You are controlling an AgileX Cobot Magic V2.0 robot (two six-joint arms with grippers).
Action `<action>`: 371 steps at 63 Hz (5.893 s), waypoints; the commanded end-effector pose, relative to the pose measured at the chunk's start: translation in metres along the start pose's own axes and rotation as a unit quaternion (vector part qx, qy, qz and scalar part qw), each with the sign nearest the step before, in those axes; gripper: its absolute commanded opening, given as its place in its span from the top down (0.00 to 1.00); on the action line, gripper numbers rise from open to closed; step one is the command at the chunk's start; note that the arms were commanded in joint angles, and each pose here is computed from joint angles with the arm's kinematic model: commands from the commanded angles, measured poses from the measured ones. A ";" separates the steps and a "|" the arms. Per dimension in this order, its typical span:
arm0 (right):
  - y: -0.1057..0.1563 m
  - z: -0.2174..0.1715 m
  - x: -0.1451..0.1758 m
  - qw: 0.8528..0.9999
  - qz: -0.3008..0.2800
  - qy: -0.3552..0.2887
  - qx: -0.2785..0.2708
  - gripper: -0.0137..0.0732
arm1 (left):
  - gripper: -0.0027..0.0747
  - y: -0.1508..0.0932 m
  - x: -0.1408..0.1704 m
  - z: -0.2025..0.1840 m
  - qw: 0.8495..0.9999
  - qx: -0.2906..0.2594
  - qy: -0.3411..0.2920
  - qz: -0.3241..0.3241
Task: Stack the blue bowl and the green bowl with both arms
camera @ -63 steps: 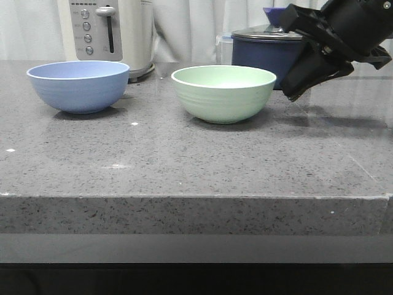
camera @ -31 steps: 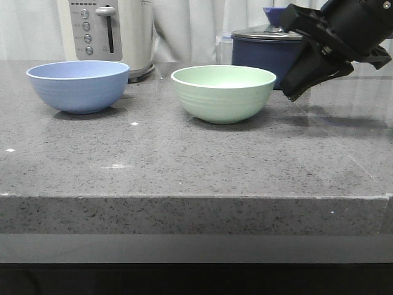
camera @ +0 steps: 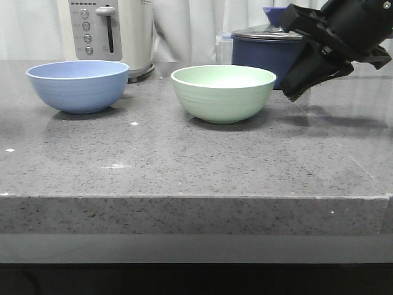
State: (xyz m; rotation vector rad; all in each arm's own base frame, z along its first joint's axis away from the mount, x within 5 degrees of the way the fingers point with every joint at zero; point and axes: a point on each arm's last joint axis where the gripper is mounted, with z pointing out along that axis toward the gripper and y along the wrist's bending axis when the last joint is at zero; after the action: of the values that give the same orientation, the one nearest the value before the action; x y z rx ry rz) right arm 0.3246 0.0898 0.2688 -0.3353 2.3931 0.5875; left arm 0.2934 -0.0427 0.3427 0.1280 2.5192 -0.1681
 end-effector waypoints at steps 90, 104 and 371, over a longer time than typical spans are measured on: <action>0.007 -0.016 -0.015 0.999 -0.003 -0.047 -0.001 0.92 | 0.99 -0.002 -0.064 0.068 0.992 0.109 -0.014 -0.068; 0.007 -0.016 -0.015 0.999 -0.003 -0.047 -0.001 0.92 | 0.99 -0.025 -0.083 0.038 0.989 0.139 -0.041 -0.024; 0.047 -0.150 0.022 0.990 -0.064 -0.022 0.124 0.90 | 0.60 -0.054 0.114 -0.135 0.967 0.122 -0.183 0.127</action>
State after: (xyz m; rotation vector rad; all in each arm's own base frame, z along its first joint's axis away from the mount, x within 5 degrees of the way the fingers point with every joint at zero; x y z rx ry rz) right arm 0.2351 0.0627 0.3478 -0.4153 2.4329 0.2889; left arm 0.1153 -0.0679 0.3770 0.5005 2.1820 -0.3222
